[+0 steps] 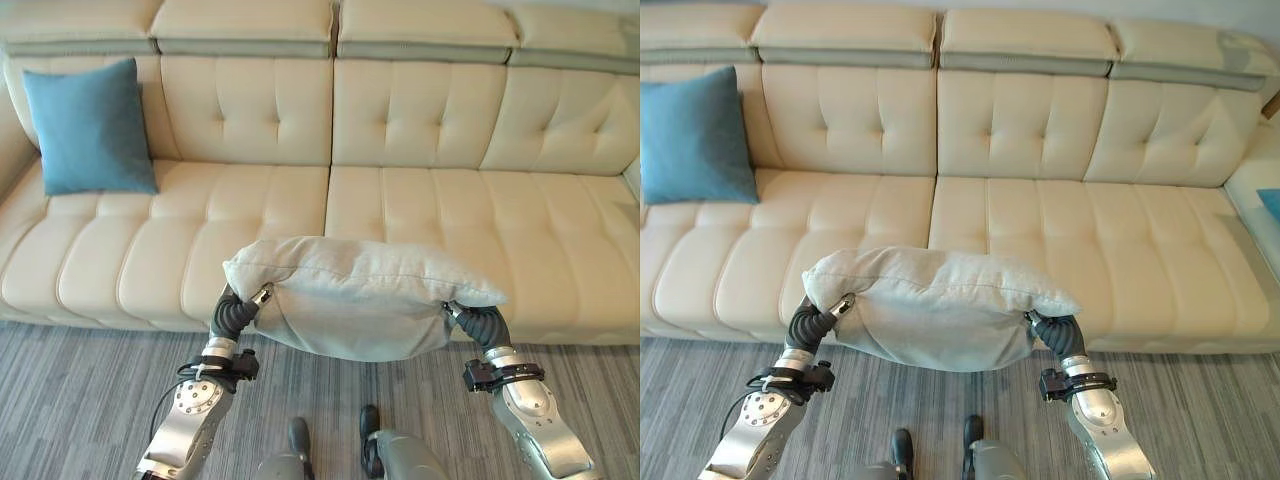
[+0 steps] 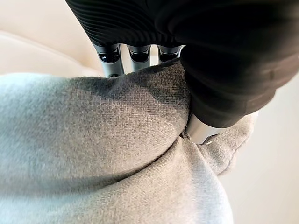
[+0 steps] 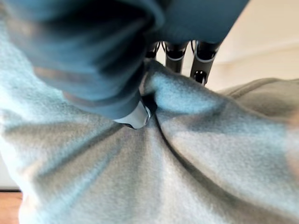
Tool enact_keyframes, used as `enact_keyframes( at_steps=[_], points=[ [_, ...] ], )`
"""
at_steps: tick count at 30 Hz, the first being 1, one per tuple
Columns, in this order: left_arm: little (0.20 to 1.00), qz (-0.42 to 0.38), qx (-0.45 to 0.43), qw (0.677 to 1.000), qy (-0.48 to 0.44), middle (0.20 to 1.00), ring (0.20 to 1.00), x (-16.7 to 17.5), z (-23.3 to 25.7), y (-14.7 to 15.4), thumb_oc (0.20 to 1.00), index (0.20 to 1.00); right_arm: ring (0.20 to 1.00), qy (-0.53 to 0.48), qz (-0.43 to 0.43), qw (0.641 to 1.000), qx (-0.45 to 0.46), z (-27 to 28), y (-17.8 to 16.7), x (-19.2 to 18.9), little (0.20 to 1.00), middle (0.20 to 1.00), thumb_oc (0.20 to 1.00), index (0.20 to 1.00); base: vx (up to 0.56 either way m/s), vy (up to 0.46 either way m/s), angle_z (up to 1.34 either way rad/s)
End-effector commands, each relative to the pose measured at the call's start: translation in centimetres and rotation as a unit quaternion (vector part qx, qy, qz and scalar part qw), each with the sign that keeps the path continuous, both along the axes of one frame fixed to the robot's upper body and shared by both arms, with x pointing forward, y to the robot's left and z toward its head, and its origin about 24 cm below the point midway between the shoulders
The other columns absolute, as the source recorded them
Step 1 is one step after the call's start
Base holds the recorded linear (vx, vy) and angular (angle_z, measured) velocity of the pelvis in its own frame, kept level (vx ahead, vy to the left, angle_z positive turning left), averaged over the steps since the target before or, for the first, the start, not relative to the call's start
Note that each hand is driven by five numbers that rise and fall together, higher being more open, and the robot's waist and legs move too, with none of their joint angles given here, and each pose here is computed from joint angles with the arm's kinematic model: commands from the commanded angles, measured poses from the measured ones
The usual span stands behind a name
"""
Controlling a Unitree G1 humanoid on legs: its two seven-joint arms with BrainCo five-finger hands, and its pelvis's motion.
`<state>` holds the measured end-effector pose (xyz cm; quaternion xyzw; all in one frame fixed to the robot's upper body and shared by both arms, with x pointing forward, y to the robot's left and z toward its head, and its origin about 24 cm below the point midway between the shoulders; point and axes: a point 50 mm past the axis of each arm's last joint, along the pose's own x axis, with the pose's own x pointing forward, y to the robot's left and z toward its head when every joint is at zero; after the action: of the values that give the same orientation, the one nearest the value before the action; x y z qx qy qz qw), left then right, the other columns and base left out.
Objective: Pick up all the scattered cushions and arrange them neatly on the sofa.
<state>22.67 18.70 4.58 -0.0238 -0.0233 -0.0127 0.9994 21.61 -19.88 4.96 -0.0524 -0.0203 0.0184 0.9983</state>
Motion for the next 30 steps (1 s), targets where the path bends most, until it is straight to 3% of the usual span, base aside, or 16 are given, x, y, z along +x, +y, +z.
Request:
enact_keyframes(
  at_steps=[1, 11, 22, 30],
  points=[
    [0.2, -0.02, 0.02, 0.995, -0.098, 0.2, 0.2, 1.6, 3.5, -0.1, 0.2, 0.2, 0.2, -0.12, 0.048, 0.992, 0.006, 4.4, 1.3, 1.6, 0.2, 0.2, 0.2, 0.2, 0.12, -0.092, 0.22],
    [0.2, -0.029, 0.024, 0.993, -0.108, 0.2, 0.2, 1.9, 4.0, -0.5, 0.2, 0.2, 0.2, -0.139, 0.053, 0.989, 0.025, 5.4, 1.8, 2.1, 0.2, 0.2, 0.2, 0.2, 0.07, 0.083, 0.21],
    [0.2, -0.003, 0.058, 0.992, -0.113, 0.2, 0.2, 1.6, 4.4, 1.0, 0.2, 0.2, 0.2, -0.153, 0.106, 0.982, 0.044, 6.2, 4.3, 3.0, 0.2, 0.2, 0.2, 0.2, 0.12, 0.219, -0.48],
    [0.2, -0.005, 0.045, 0.992, -0.115, 0.2, 0.2, 2.1, 4.2, 0.1, 0.2, 0.2, 0.2, -0.16, 0.118, 0.979, 0.041, 6.6, 4.5, 3.0, 0.2, 0.2, 0.2, 0.2, 0.25, -0.037, 0.05]
  ],
)
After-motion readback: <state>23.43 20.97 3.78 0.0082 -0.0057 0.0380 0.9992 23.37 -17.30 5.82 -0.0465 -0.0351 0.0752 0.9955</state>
